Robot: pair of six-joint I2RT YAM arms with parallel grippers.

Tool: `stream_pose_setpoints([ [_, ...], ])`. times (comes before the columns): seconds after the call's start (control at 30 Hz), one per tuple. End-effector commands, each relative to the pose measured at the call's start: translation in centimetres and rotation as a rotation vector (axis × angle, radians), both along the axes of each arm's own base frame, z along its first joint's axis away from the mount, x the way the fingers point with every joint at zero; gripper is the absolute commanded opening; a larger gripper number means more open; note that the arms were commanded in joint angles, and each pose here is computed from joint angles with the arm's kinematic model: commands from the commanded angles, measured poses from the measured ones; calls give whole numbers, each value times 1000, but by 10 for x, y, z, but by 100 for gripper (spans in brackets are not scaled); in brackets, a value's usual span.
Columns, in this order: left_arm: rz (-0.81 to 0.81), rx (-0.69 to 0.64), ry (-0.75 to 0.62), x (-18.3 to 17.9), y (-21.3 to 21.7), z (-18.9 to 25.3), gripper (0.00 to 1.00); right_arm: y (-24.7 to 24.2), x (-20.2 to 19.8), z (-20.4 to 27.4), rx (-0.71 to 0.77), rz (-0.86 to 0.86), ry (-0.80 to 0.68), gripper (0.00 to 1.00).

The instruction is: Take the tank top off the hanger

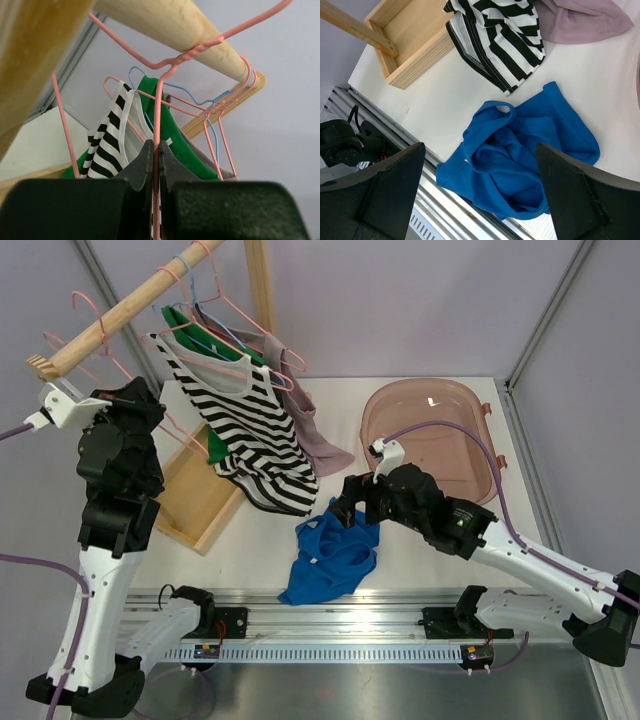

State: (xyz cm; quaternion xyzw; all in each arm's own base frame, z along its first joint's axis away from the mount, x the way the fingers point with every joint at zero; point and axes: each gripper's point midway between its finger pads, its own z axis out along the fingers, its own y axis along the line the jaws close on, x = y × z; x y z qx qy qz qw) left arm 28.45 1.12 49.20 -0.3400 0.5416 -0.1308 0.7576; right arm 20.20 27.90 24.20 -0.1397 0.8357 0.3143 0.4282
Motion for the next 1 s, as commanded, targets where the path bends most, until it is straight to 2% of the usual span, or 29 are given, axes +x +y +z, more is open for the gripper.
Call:
stream_pose_setpoints([
  [0.0, -78, -83, -73, 9, -8, 18, 0, -1, -1, 22, 45, -7, -42, 99],
  [0.33, -121, -158, -54, 12, -15, -26, 0, 18, -16, -11, -62, 168, 26, 99],
  [0.37, -129, -159, -55, 10, -16, -26, 5, 24, -18, -22, -84, 194, 59, 99],
  [0.4, -136, -160, -56, 9, -17, -26, 15, 26, -19, -27, -99, 206, 74, 100],
  [0.43, -141, -158, -55, 7, -17, -26, 29, 29, -19, -34, -120, 206, 85, 99],
  [0.47, -147, -156, -49, 5, -18, -28, 57, 32, -18, -48, -162, 202, 110, 99],
  [0.53, -152, -152, -61, -4, -17, -24, 80, 35, -18, -61, -239, 164, 101, 100],
  [0.57, -152, -147, -52, -9, -16, -26, 99, 37, -18, -75, -286, 154, 113, 99],
  [0.73, -175, -56, -12, -43, -13, -27, 99, 43, -27, -122, -458, 97, 122, 99],
  [0.97, -322, 99, 137, -90, -29, -69, 99, 43, -20, -169, -603, 33, 124, 99],
])
